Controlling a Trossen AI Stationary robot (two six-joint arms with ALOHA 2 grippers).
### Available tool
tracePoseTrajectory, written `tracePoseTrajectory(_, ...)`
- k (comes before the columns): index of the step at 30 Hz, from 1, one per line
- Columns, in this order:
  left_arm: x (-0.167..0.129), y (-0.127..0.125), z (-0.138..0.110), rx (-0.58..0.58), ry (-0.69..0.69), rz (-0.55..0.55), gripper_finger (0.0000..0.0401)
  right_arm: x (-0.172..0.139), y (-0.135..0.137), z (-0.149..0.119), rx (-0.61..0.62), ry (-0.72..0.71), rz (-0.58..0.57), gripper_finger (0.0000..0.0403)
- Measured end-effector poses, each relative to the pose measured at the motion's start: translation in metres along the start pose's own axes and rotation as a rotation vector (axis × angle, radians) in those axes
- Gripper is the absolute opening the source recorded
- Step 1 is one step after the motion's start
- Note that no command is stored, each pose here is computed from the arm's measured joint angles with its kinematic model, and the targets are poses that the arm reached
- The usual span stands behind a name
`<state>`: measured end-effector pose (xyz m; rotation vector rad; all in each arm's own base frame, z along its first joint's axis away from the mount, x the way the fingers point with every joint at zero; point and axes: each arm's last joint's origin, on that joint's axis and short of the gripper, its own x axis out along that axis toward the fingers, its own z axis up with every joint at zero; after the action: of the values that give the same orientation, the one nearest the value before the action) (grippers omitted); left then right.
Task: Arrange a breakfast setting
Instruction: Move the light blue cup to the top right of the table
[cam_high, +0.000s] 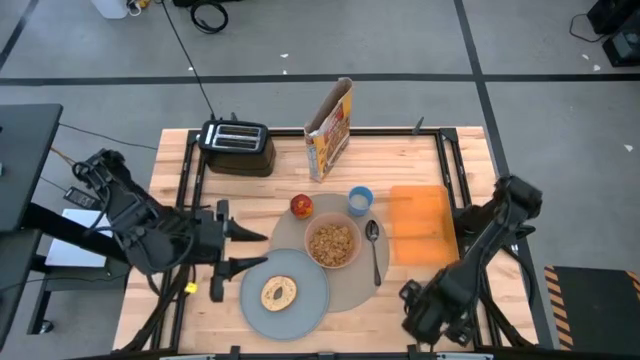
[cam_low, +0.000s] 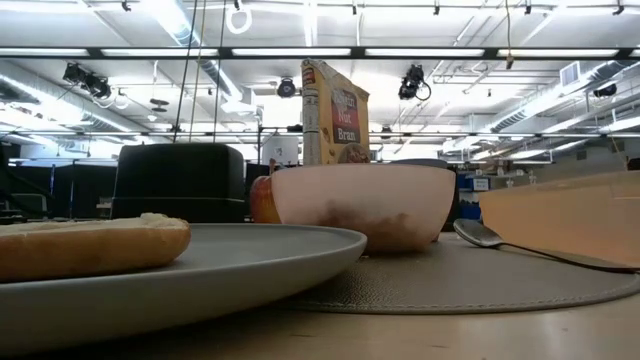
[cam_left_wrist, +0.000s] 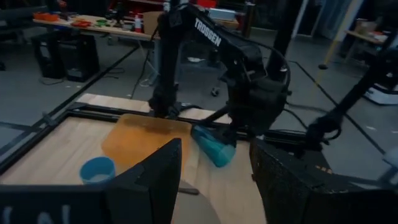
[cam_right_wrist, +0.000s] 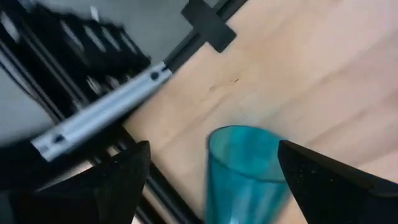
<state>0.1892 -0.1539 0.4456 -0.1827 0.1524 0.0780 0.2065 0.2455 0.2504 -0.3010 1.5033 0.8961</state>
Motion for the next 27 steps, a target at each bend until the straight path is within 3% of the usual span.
tracePoseTrajectory(2, -0.003, -0.005, -0.001, 0.004, -0.001, -0.022, 0.0197, 0.003, 0.003, 0.012, -0.114, 0.063, -0.01, 0.0358)
tracePoseTrajectory(6, -0.008, -0.015, -0.007, 0.042, 0.02, -0.068, 0.0197, 0.014, 0.004, 0.031, -0.266, 0.221, 0.09, 0.035)
tracePoseTrajectory(15, -0.02, -0.025, -0.007, 0.017, 0.006, -0.136, 0.0197, 0.058, -0.026, 0.051, -0.2, 0.356, 0.15, 0.0326)
tracePoseTrajectory(27, -0.02, -0.025, -0.006, 0.048, -0.001, -0.138, 0.0197, 0.085, -0.039, 0.036, -0.238, 0.534, 0.224, 0.0245)
